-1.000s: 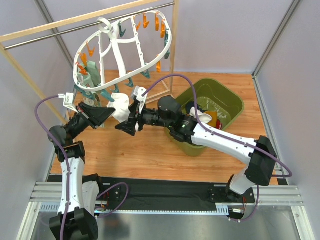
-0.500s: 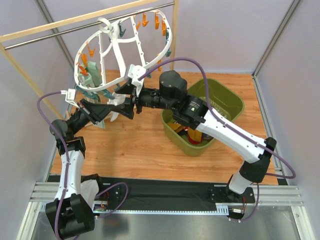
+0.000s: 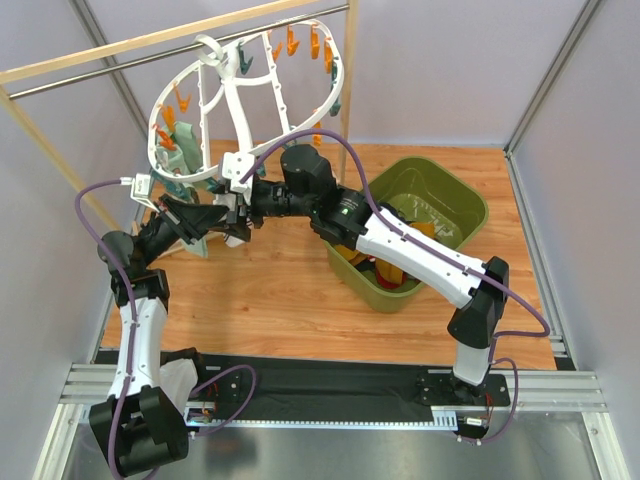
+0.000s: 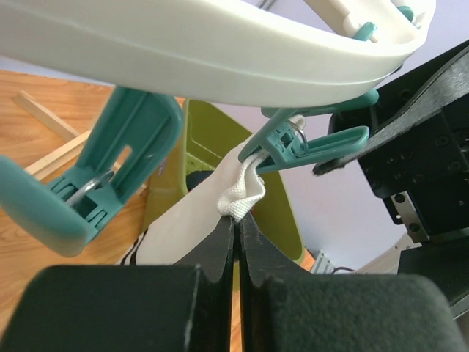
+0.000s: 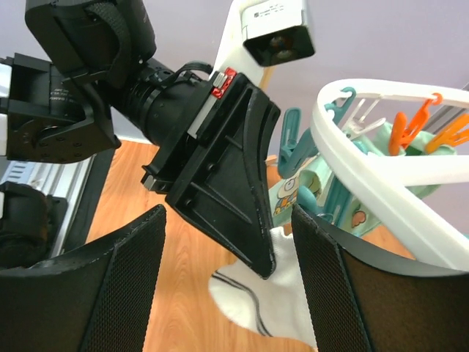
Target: Remove the socks clipped to the hanger
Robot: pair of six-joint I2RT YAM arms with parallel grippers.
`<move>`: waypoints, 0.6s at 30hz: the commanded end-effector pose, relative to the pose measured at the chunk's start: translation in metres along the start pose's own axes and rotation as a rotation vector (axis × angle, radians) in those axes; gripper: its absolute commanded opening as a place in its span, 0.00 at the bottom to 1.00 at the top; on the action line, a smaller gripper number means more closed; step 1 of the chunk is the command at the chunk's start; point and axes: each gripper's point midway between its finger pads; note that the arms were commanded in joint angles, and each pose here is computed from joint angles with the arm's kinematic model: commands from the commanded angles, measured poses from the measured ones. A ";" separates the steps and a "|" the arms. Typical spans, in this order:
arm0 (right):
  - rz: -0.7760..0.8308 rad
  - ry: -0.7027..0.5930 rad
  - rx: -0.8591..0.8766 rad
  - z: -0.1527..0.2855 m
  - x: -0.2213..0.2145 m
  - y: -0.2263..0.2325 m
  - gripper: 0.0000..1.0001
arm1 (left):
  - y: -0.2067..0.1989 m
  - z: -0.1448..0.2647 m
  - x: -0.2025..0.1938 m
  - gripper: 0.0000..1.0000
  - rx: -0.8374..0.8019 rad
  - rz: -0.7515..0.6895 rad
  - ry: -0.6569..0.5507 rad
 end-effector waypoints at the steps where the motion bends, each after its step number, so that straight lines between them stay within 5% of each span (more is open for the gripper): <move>1: 0.097 -0.062 -0.089 0.001 0.022 -0.024 0.71 | -0.012 -0.003 0.010 0.00 -0.017 -0.101 -0.009; 18: 0.141 -0.018 -0.193 -0.014 0.001 -0.045 0.70 | -0.011 -0.004 0.016 0.00 0.014 -0.091 -0.025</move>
Point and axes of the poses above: each gripper's point midway between its finger pads, its own z axis back along the fingers, its own y axis along the line the jaws close on, x = y × z, and after that the axes turned 8 degrees about z, right-handed
